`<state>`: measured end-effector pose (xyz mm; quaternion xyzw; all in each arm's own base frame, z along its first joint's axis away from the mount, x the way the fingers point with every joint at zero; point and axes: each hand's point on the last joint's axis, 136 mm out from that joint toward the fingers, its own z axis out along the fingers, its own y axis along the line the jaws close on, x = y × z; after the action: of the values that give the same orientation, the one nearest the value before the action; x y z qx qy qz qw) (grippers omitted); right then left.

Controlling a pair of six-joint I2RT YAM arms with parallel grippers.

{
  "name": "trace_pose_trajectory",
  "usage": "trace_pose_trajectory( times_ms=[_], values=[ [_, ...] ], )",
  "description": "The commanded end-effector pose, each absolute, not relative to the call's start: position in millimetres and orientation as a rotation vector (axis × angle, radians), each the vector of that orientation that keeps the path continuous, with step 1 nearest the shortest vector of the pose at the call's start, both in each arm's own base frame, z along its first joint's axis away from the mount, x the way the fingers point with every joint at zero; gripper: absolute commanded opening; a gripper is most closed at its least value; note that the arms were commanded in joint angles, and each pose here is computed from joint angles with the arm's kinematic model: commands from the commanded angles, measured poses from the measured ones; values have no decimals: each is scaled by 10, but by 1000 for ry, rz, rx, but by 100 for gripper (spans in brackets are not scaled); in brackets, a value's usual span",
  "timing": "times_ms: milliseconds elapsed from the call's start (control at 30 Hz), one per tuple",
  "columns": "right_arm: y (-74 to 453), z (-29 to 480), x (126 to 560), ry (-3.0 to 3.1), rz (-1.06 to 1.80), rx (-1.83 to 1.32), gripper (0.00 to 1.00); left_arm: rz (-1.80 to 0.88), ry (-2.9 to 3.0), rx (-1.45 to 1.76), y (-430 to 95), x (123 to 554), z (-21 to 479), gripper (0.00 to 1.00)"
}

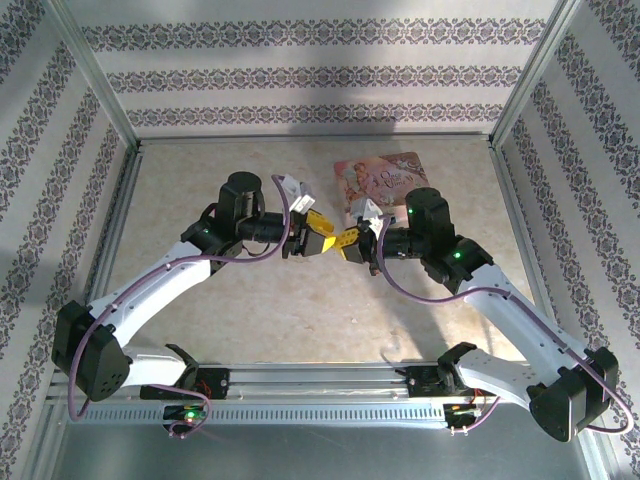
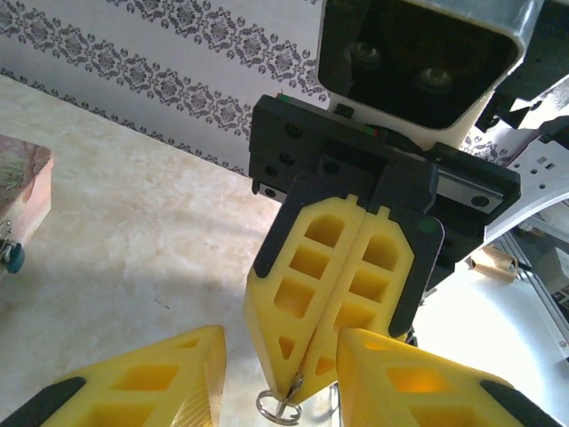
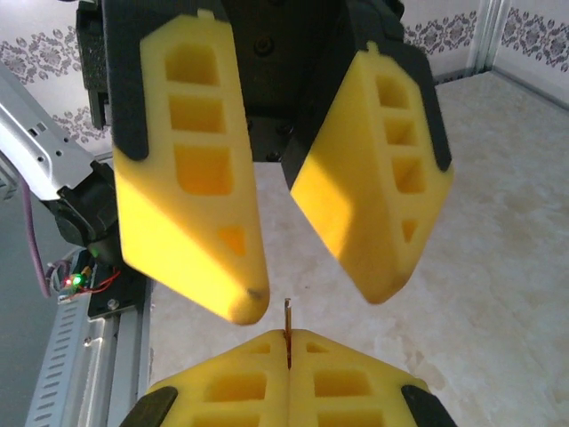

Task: Unlock a padlock with a key

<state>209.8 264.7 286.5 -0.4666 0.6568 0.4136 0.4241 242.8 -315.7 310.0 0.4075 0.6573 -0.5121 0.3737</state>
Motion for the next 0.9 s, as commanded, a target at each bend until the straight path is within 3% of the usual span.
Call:
trace_pose_trajectory(
  times_ms=[0,100,533,600,867],
  values=[
    [2693,3034,2131,1583,1023,-1158,2,-1325,1626,1107,-3213,2331,3207,35],
    [2697,3057,2154,1574,1023,-1139,2,-1326,1631,1112,-3219,2320,3182,32],
    [2701,3077,2156,1564,1042,-1125,7,-1294,1592,1101,-3195,2317,3233,0],
    [2689,3078,2150,1567,1050,-1119,10,-1284,1572,1090,-3182,2318,3257,0],
    [2562,3100,2177,1596,1065,-1008,41,-1244,1539,1059,-3143,2338,3338,0]
  ],
)
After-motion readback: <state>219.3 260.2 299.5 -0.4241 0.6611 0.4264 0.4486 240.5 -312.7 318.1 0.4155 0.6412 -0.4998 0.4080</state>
